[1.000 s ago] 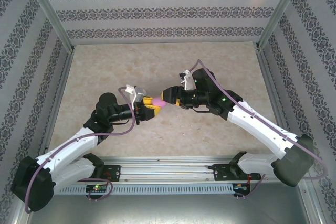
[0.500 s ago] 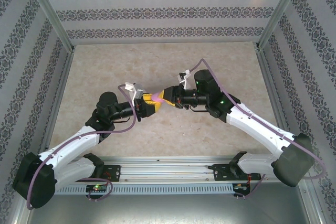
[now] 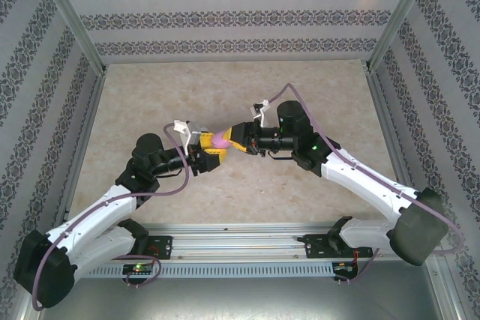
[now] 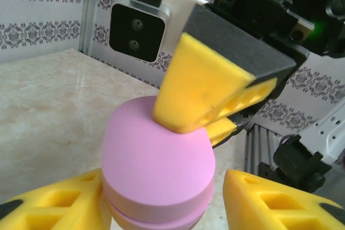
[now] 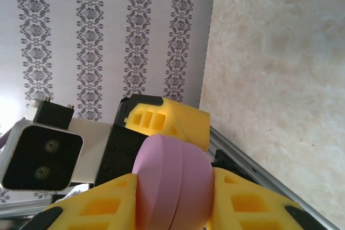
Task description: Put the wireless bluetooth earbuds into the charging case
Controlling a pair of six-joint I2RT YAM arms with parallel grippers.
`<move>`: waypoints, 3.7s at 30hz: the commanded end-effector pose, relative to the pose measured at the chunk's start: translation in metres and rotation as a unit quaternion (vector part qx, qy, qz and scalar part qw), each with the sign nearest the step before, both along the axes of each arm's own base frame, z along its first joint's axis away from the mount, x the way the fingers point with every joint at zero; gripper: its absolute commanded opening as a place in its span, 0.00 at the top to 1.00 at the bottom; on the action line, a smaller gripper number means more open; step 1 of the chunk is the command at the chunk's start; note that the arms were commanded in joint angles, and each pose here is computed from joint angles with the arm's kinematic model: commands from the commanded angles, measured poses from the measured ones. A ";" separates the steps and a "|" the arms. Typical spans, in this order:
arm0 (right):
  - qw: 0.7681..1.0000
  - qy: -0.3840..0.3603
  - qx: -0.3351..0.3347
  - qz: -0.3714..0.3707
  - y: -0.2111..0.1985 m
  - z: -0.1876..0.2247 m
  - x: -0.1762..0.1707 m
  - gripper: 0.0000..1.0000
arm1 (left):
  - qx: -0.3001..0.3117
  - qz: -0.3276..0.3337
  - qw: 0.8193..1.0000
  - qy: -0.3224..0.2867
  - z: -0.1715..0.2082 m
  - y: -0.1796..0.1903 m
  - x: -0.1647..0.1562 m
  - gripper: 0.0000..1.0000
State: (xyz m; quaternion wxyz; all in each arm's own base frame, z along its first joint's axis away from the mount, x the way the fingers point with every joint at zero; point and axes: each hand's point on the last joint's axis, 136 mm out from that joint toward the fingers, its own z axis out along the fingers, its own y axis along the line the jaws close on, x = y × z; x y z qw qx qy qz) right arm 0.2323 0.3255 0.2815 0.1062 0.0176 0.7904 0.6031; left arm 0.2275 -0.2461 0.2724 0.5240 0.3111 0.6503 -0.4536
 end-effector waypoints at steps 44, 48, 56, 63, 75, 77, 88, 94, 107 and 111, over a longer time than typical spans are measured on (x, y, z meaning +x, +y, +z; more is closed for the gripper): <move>0.982 0.079 -0.155 -0.080 -0.073 -0.256 0.193 0.65 | 0.171 0.183 0.967 0.044 -0.069 0.062 0.021 0.22; 0.978 0.072 -0.175 -0.083 -0.082 -0.250 0.184 0.51 | 0.171 0.180 0.968 0.043 -0.069 0.060 0.023 0.22; 0.969 0.031 -0.230 -0.089 -0.104 -0.214 0.169 0.46 | 0.172 0.183 0.967 0.035 -0.064 0.060 0.026 0.22; 0.936 -0.065 -0.330 -0.101 -0.143 -0.161 0.144 0.38 | 0.226 0.263 0.936 0.059 -0.079 0.090 0.045 0.13; 0.788 -0.247 -0.487 -0.286 -0.262 -0.099 0.111 0.02 | 0.236 0.408 0.878 0.085 -0.095 0.158 0.093 0.00; 0.760 -0.264 -0.510 -0.304 -0.277 -0.101 0.106 0.02 | 0.256 0.430 0.863 0.073 -0.098 0.172 0.096 0.00; 0.681 -0.314 -0.538 -0.385 -0.335 -0.129 0.098 0.02 | 0.286 0.517 0.805 0.051 -0.144 0.228 0.098 0.00; 0.688 -0.318 -0.515 -0.401 -0.348 -0.153 0.105 0.02 | 0.248 0.539 0.804 0.045 -0.156 0.236 0.112 0.00; 0.693 -0.359 -0.491 -0.387 -0.339 -0.167 0.150 0.02 | 0.199 0.561 0.803 -0.035 -0.166 0.243 0.145 0.00; 0.703 -0.357 -0.489 -0.374 -0.335 -0.182 0.157 0.02 | 0.187 0.565 0.802 -0.045 -0.167 0.245 0.143 0.00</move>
